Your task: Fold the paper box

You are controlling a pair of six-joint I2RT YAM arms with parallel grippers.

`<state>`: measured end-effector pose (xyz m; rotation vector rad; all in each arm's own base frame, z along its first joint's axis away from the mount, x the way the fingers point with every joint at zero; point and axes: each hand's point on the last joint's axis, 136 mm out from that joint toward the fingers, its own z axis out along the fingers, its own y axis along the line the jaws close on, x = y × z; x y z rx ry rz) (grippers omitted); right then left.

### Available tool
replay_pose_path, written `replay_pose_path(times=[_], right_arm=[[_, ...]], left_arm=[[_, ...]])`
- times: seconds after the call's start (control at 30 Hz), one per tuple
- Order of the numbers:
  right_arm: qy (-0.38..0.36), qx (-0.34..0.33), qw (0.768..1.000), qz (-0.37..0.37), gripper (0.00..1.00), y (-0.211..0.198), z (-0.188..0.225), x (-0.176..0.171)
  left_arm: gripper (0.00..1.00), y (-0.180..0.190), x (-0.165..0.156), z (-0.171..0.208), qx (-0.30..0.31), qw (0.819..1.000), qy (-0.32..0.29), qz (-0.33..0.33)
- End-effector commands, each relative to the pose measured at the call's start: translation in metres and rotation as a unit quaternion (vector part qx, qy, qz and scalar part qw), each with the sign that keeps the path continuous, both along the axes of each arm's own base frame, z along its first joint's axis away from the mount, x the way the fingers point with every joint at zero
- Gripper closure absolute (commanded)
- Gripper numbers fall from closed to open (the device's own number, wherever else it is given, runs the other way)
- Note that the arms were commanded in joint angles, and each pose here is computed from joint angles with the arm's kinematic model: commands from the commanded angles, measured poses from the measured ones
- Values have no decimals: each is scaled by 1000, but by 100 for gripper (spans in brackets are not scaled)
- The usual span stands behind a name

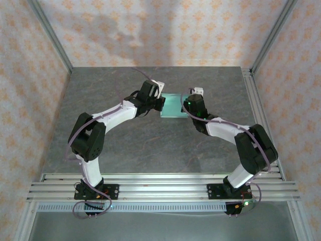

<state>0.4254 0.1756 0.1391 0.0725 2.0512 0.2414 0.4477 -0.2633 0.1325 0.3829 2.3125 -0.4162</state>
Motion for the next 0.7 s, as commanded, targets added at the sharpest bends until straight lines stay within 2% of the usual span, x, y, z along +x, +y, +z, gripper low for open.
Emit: replay_pose_path(times=[0.0,0.37,0.67], right_arm=[[-29,7,999,40,100,22,8,0],[-10,-42,997,60,100,16,-21,-10],[-3,-17,998,59,100,15,-39,-20]], left_arm=[[100,-18,-2,-6,-11,1000,-8,-20],[100,-14,-4,-20,3,1000,2,-19],[100,-9,-9,-26,-4,1000,-4,-11]])
